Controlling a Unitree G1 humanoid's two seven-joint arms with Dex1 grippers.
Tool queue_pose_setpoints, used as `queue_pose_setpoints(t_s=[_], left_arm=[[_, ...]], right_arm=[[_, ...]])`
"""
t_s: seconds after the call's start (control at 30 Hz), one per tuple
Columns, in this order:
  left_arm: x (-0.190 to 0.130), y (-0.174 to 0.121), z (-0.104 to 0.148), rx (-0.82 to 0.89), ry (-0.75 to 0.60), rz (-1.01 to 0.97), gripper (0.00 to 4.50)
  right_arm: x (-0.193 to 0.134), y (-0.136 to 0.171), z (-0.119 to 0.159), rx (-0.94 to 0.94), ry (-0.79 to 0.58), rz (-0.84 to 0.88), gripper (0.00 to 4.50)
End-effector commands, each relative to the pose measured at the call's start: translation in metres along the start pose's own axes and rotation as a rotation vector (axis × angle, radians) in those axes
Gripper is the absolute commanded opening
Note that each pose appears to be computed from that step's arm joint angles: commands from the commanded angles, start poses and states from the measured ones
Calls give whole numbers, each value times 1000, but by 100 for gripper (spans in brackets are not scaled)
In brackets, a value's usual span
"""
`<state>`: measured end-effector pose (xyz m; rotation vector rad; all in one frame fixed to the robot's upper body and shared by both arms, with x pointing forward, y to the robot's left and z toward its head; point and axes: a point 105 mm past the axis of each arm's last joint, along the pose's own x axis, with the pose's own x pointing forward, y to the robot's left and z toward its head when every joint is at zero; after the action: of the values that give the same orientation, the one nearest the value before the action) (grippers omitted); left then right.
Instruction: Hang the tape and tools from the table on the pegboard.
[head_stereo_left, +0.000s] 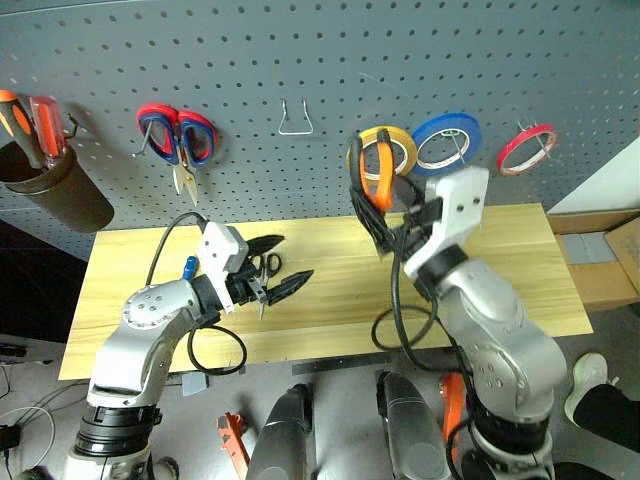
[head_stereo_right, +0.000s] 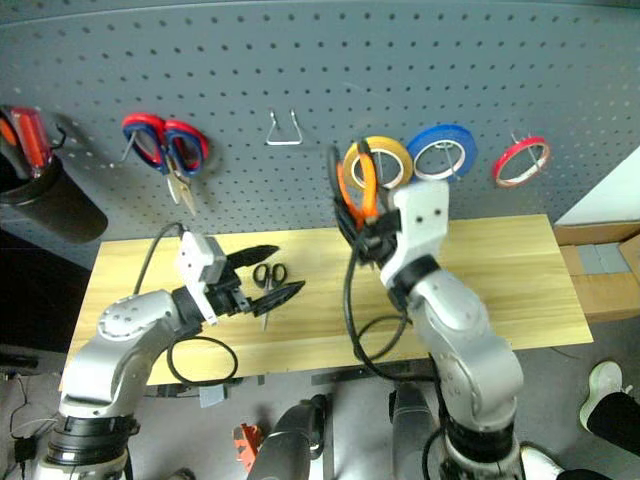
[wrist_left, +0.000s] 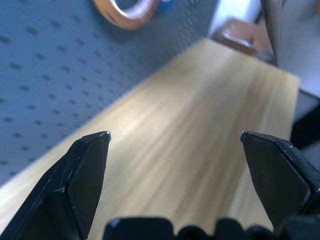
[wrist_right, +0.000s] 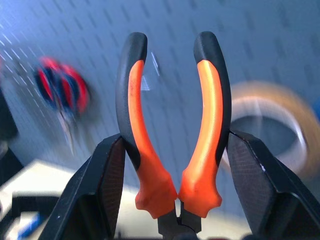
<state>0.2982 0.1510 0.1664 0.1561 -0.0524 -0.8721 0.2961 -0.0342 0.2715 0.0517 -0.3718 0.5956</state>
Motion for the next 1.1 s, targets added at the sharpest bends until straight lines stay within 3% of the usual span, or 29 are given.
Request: queue_pose_setpoints(t_s=[0.03, 0.2, 0.43, 0.77, 1.1], left_arm=[[-9, -3, 21, 2, -94, 16, 450], [-19, -3, 24, -19, -107, 43, 450], [-24, 5, 30, -17, -137, 97, 450], [-19, 7, 40, -9, -173, 95, 450], [-12, 6, 41, -3, -182, 74, 450]], right_arm=[[18, 9, 31, -19, -142, 75, 258], [58, 30, 55, -61, -251, 167, 258], [98, 42, 64, -126, -315, 212, 258], [126, 40, 78, -254, -465, 147, 258], [119, 32, 41, -280, -439, 134, 258]])
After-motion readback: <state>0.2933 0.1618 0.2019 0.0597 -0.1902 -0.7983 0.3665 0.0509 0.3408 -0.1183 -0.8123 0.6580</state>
